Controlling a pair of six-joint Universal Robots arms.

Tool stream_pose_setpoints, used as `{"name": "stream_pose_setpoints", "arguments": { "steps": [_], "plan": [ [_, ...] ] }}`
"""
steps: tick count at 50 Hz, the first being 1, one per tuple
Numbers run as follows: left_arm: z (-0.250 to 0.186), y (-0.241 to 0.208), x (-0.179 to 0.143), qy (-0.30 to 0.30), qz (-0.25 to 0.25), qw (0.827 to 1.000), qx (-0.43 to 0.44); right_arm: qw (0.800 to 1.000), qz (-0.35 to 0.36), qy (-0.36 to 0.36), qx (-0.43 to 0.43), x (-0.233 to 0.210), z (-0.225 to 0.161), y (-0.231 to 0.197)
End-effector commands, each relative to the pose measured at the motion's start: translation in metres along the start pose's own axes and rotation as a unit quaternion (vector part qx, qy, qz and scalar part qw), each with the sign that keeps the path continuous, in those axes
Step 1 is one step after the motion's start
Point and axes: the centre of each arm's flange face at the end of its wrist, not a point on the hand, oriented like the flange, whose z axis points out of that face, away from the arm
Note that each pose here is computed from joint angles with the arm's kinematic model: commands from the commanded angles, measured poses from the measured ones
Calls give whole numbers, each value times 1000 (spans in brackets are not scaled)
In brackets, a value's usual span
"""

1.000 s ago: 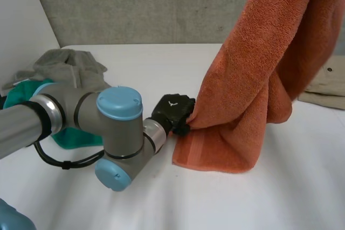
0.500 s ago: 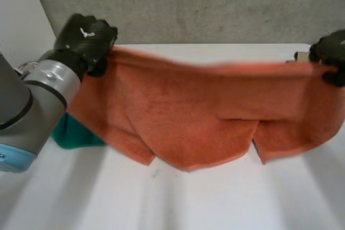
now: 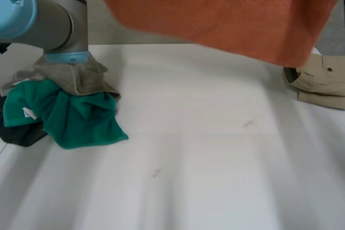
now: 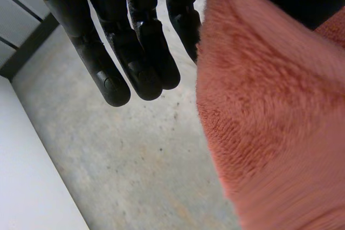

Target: Fold the laundry.

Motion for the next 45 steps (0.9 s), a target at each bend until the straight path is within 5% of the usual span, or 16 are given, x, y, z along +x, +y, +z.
{"name": "stream_pose_setpoints", "arguments": {
  "steps": [1, 8, 12, 18, 32, 45],
  "plan": [
    [-64, 21, 10, 79, 5, 991, -107, 989, 23, -96, -110, -32, -58, 33],
    [-157, 59, 28, 165, 18, 959, -230, 951, 60, -200, -229, -65, -130, 58],
    [-208, 75, 32, 206, 21, 934, -290, 903, 89, -274, -320, -81, -186, 62],
    [-249, 94, 41, 236, 23, 910, -340, 857, 114, -341, -370, -93, -228, 57],
    [-259, 150, 21, 235, 81, 890, -383, 847, 115, -332, -398, -82, -237, 70],
    [-249, 86, 4, 278, 48, 907, -312, 833, 117, -341, -419, -77, -236, 63]
  ]
}}
